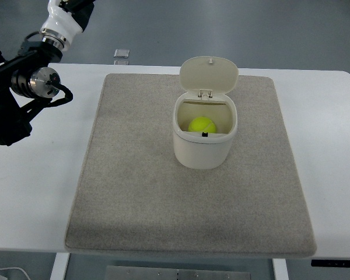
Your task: Put tennis ball into box with left hand
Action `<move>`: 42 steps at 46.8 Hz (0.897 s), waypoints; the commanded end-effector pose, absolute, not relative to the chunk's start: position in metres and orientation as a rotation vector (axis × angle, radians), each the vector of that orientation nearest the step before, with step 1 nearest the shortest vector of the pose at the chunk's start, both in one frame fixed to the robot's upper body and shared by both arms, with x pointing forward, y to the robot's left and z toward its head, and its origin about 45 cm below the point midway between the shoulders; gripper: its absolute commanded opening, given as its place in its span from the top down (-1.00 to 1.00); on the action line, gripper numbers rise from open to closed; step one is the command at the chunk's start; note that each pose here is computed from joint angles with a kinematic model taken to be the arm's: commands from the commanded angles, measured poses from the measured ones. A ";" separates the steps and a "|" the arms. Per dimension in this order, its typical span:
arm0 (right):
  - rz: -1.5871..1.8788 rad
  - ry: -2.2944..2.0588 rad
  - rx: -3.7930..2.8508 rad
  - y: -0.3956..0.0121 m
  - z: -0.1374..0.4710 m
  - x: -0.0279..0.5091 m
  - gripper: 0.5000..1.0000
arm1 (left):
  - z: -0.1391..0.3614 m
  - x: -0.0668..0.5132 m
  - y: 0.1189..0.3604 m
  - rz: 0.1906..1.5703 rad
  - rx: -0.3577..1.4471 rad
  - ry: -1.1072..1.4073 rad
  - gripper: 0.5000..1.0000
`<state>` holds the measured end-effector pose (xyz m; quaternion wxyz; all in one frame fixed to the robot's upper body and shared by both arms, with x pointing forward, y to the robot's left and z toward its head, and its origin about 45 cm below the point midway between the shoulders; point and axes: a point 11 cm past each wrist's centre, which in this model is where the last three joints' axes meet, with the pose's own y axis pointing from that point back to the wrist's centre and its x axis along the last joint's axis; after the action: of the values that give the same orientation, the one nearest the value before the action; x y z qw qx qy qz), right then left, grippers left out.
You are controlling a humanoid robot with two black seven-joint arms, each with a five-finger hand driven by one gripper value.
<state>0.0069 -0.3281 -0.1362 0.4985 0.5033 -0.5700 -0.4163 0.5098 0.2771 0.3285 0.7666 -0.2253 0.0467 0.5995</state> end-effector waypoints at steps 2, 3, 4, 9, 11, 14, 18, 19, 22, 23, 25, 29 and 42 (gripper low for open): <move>-1.007 -1.380 1.217 -0.328 -0.136 0.007 -0.75 | 0.295 0.506 0.283 1.326 -0.526 0.210 -0.77; -1.007 -1.380 1.217 -0.328 -0.136 0.007 -0.75 | 0.289 0.505 0.283 1.330 -0.525 0.223 -0.77; -1.007 -1.380 1.219 -0.328 -0.136 0.007 -0.75 | 0.284 0.504 0.283 1.335 -0.522 0.233 -0.77; -1.007 -1.380 1.219 -0.328 -0.136 0.007 -0.75 | 0.268 0.501 0.276 1.336 -0.519 0.268 -0.77; -1.005 -1.379 1.219 -0.328 -0.136 0.007 -0.75 | 0.265 0.500 0.276 1.332 -0.524 0.275 -0.77; -1.006 -1.381 1.218 -0.328 -0.136 0.007 -0.75 | 0.267 0.501 0.282 1.336 -0.553 0.269 -0.77; -1.006 -1.381 1.218 -0.328 -0.136 0.007 -0.75 | 0.267 0.502 0.290 1.348 -0.595 0.276 -0.77; -1.006 -1.381 1.218 -0.328 -0.136 0.007 -0.75 | 0.267 0.502 0.292 1.351 -0.596 0.275 -0.77; -1.007 -1.380 1.217 -0.328 -0.136 0.007 -0.75 | 0.265 0.502 0.300 1.360 -0.601 0.270 -0.77; -1.008 -1.379 1.218 -0.328 -0.136 0.007 -0.75 | 0.265 0.502 0.302 1.362 -0.601 0.269 -0.77; -1.009 -1.378 1.219 -0.328 -0.136 0.007 -0.75 | 0.265 0.502 0.305 1.365 -0.606 0.266 -0.77; -1.006 -1.381 1.218 -0.328 -0.136 0.007 -0.75 | 0.253 0.499 0.296 1.355 -0.611 0.302 -0.77; -1.007 -1.380 1.219 -0.328 -0.136 0.007 -0.75 | 0.238 0.496 0.276 1.344 -0.634 0.359 -0.79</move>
<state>0.0071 -0.3282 -0.1362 0.4986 0.5035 -0.5699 -0.4161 0.4966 0.2763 0.2405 0.7237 -0.2873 0.1608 0.6065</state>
